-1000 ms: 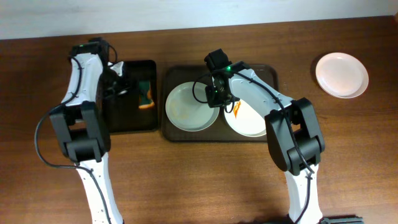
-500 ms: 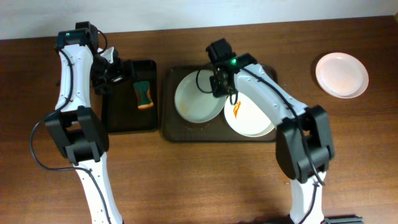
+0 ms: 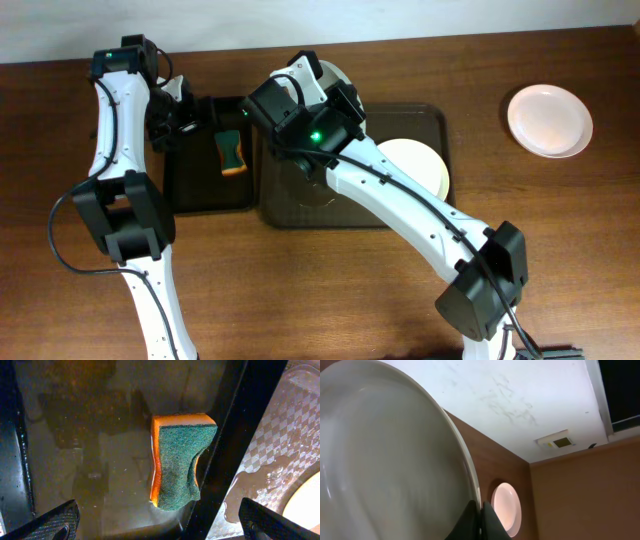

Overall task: Clean dirty plates on tray and stack at the side
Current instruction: 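Lift the cleaned plate with the right gripper and stack it on the right plate, then move the right gripper back and grip the rim of the last plate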

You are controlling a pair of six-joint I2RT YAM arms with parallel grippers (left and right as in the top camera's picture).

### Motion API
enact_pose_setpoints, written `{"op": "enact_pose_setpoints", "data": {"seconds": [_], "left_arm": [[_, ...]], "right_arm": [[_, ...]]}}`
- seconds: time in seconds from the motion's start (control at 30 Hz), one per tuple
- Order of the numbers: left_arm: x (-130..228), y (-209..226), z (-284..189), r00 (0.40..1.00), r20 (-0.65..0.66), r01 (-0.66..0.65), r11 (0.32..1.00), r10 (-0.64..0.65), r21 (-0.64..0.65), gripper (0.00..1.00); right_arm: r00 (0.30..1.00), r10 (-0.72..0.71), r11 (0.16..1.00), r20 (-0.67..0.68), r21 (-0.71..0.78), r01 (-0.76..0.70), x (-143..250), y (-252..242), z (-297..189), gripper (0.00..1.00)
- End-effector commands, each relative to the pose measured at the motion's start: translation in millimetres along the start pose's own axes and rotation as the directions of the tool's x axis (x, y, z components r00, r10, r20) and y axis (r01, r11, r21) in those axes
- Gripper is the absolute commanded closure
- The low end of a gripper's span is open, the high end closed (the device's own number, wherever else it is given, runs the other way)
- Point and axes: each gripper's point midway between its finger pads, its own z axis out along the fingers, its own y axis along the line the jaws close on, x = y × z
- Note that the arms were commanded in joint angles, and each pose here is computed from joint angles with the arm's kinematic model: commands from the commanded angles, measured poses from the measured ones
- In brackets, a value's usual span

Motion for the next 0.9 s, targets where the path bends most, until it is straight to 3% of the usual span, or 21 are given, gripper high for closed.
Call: {"op": "enact_pose_setpoints", "data": {"seconds": [0.0, 0.13, 0.17, 0.2, 0.23, 0.27, 0.33, 0.37, 0.5, 0.57, 0.63, 0.73, 0.77, 0.87], "left_arm": [[-2, -3, -4, 1.0, 0.012, -0.01, 1.0, 0.01, 0.009, 0.0], [-2, -3, -4, 1.0, 0.012, -0.01, 1.0, 0.01, 0.009, 0.0], [-2, -3, -4, 1.0, 0.012, -0.01, 1.0, 0.01, 0.009, 0.0], [-2, -3, -4, 1.0, 0.012, -0.01, 1.0, 0.01, 0.009, 0.0], [-2, -3, -4, 1.0, 0.012, -0.01, 1.0, 0.01, 0.009, 0.01], [-2, -3, -4, 1.0, 0.012, -0.01, 1.0, 0.01, 0.009, 0.0], [-2, -3, -4, 1.0, 0.012, -0.01, 1.0, 0.01, 0.009, 0.0], [-2, -3, -4, 1.0, 0.012, -0.01, 1.0, 0.01, 0.009, 0.0], [-2, -3, -4, 1.0, 0.012, -0.01, 1.0, 0.01, 0.009, 0.0], [-2, -3, -4, 1.0, 0.012, -0.01, 1.0, 0.01, 0.008, 0.0], [-2, -3, -4, 1.0, 0.012, -0.01, 1.0, 0.01, 0.009, 0.0], [-2, -3, -4, 1.0, 0.012, -0.01, 1.0, 0.01, 0.009, 0.0], [-2, -3, -4, 1.0, 0.012, -0.01, 1.0, 0.01, 0.009, 0.0], [-2, -3, -4, 1.0, 0.012, -0.011, 1.0, 0.01, 0.008, 0.0]], "right_arm": [[0.999, 0.028, 0.999, 0.015, 0.037, -0.029, -5, -13, -6, 0.96], [0.996, 0.078, 0.994, -0.044, 0.077, -0.074, 8, -36, 23, 0.96], [0.968, 0.225, 0.972, -0.109, 0.097, -0.215, 26, -56, 56, 0.96], [0.92, 0.318, 0.94, -0.228, -0.052, -0.337, 50, -51, 92, 0.96], [0.849, 0.388, 0.85, -0.359, -0.217, -0.48, 69, -42, 118, 0.96], [0.753, 0.451, 0.704, -0.479, -0.329, -0.63, 86, -43, 138, 0.96], [0.549, 0.546, 0.415, -0.633, -0.365, -0.833, 121, -82, 172, 0.96], [0.449, 0.599, 0.333, -0.662, -0.304, -0.893, 153, -118, 193, 0.96], [0.093, 0.811, 0.214, -0.578, 0.144, -0.966, 334, -249, 243, 0.96], [0.046, 0.855, 0.198, -0.516, 0.243, -0.949, 378, -272, 251, 0.96], [0.038, 0.854, 0.215, -0.519, 0.286, -0.934, 397, -263, 264, 0.96], [0.022, 0.84, 0.21, -0.543, 0.287, -0.935, 400, -238, 287, 0.95], [0.028, 0.83, 0.219, -0.557, 0.28, -0.935, 398, -230, 290, 0.65], [0.026, 0.795, 0.167, -0.606, 0.178, -0.97, 369, -216, 285, 0.17]]}}
